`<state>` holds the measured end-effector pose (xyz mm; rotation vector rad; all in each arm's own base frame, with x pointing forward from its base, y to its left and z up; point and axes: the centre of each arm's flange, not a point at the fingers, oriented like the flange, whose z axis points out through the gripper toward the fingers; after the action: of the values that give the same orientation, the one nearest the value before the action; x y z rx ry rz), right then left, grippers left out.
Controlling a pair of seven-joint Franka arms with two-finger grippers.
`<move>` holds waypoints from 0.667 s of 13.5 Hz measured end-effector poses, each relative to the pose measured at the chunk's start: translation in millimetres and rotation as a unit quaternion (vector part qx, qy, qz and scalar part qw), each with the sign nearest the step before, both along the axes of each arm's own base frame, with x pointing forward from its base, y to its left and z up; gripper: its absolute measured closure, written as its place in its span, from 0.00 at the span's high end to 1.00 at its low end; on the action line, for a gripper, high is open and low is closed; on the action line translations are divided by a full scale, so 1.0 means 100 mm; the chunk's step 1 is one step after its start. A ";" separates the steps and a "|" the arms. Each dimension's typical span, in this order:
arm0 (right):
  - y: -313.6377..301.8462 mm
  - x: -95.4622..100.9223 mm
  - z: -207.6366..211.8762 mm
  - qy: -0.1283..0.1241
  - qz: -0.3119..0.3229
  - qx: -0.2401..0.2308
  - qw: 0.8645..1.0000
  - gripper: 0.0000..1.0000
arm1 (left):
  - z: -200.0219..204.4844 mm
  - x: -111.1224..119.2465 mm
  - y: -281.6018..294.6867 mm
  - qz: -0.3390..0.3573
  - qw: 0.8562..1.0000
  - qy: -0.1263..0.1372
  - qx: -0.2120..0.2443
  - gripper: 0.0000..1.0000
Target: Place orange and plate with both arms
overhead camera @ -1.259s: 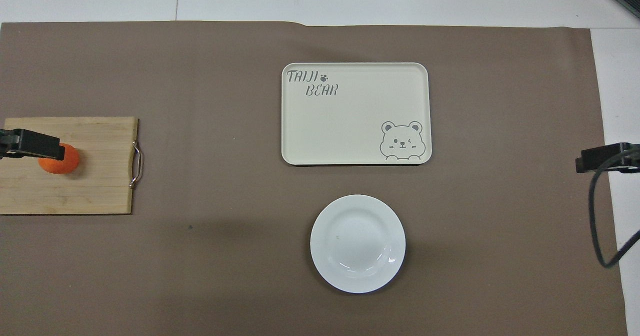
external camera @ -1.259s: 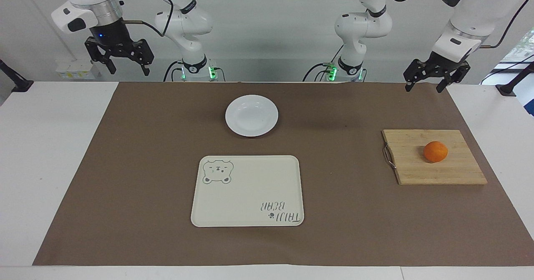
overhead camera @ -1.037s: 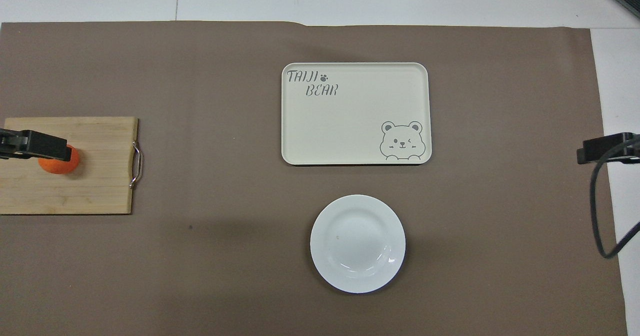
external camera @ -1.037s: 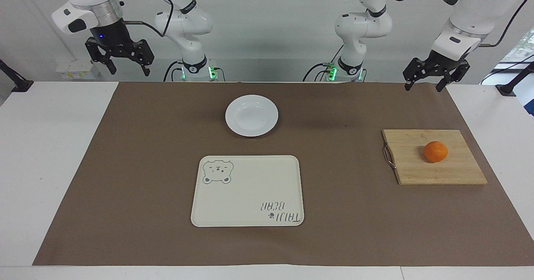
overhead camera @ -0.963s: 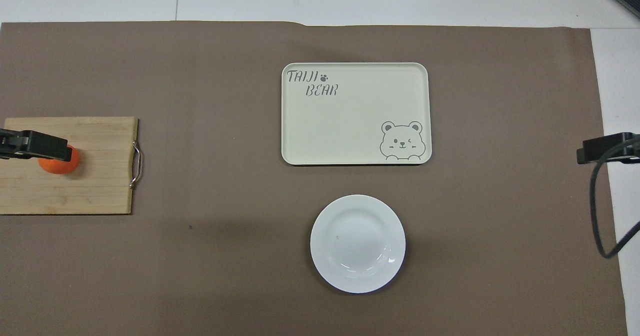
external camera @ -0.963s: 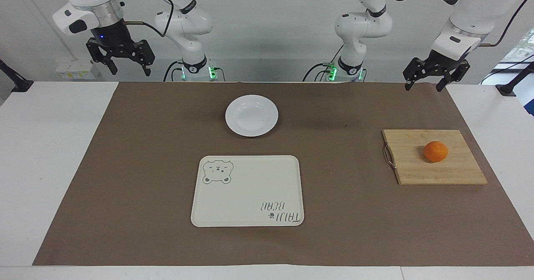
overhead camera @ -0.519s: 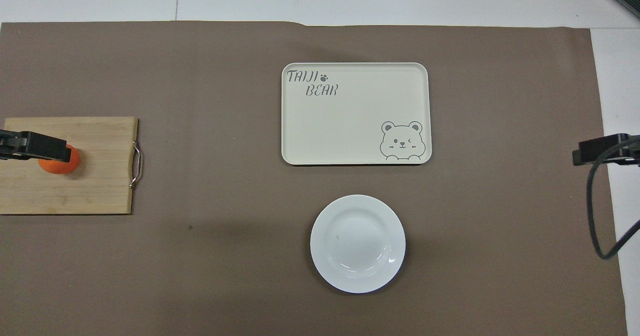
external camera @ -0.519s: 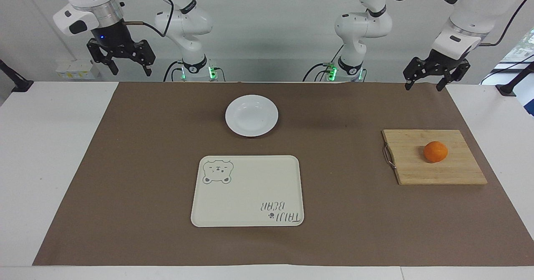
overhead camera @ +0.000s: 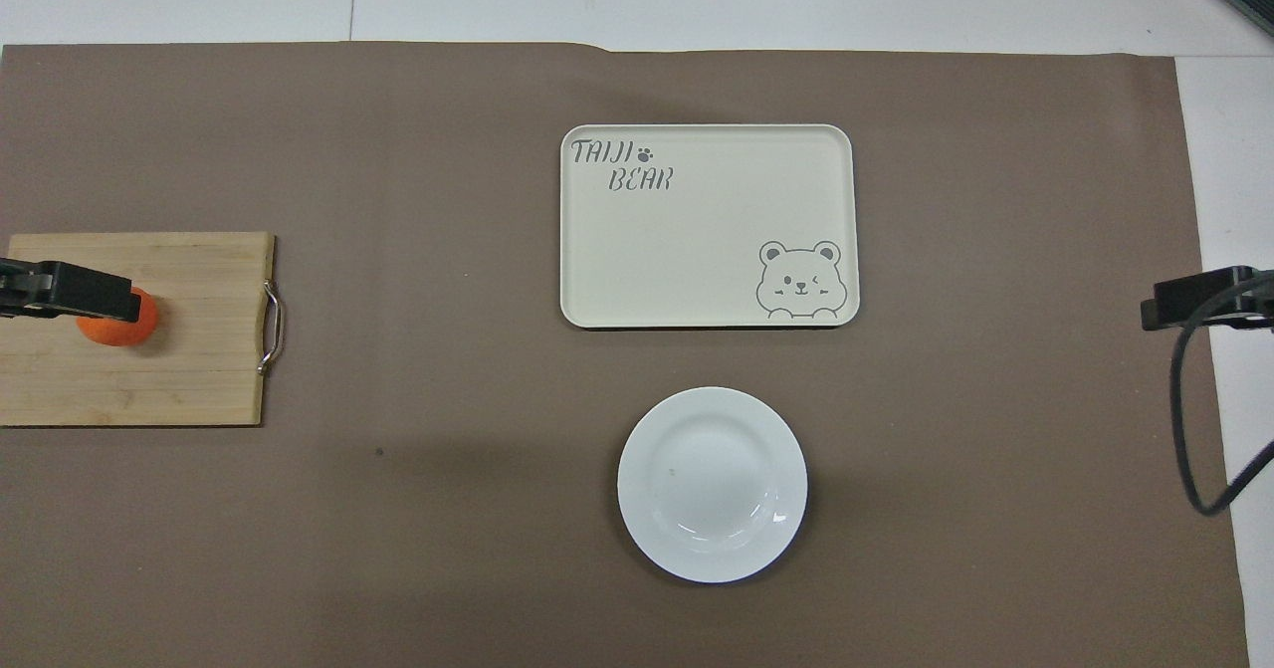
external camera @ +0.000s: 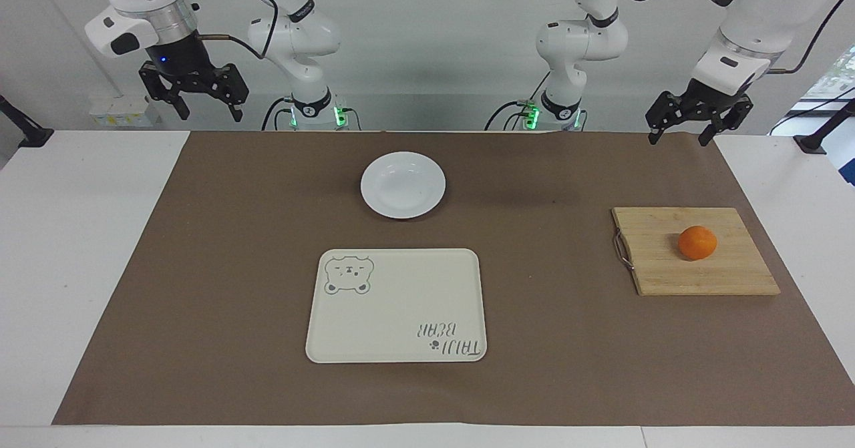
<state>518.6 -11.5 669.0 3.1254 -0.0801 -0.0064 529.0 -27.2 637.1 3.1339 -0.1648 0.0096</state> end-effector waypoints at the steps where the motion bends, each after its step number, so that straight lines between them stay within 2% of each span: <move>1: 0.00 0.00 0.00 0.000 0.000 0.000 1.000 1.00 | 0.00 0.00 0.00 0.000 1.000 -0.001 0.000 1.00; 9: -0.01 0.00 0.00 0.001 -0.001 0.000 1.000 1.00 | 0.01 0.01 -0.01 -0.001 1.000 -0.006 0.000 1.00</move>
<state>518.4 -12.4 668.9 3.1254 -0.0829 -0.0091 530.1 -28.2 638.1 3.1336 -0.1675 0.0272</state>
